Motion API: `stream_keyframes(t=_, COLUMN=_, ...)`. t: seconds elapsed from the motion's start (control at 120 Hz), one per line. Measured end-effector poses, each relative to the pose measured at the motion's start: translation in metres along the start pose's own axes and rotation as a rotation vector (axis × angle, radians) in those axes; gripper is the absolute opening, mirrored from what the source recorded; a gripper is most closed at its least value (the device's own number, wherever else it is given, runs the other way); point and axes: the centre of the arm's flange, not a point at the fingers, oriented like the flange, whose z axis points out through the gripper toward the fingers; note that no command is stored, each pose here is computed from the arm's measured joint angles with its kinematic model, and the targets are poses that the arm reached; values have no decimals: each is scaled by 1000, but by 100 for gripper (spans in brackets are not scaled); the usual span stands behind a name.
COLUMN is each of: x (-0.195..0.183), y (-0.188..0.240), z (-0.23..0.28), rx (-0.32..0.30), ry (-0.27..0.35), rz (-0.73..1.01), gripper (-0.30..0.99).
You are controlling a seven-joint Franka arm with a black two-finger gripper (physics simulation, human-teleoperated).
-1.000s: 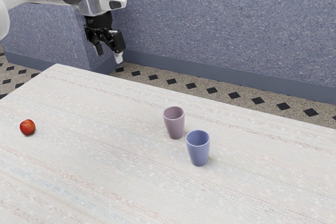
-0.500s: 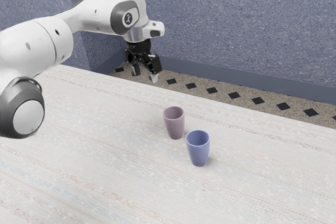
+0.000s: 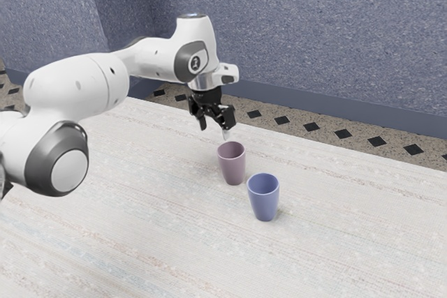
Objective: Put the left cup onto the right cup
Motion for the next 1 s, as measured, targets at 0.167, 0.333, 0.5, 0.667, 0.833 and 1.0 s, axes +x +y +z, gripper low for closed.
stream_keyframes(t=0.167, x=-1, y=7, z=16, rx=8, ry=-26, rz=4, gripper=69)
stream_keyframes(t=0.333, x=0, y=13, z=49, rx=9, ry=-56, rz=5, gripper=69)
stream_keyframes(t=0.5, x=5, y=15, z=62, rx=15, ry=-39, rz=5, gripper=56)
stream_keyframes(t=0.667, x=7, y=15, z=62, rx=19, ry=-21, rz=-1, gripper=17)
stream_keyframes(t=0.833, x=8, y=15, z=61, rx=21, ry=-12, rz=-6, gripper=0)
stream_keyframes(t=1.0, x=9, y=17, z=60, rx=24, ry=-7, rz=-8, gripper=-5)
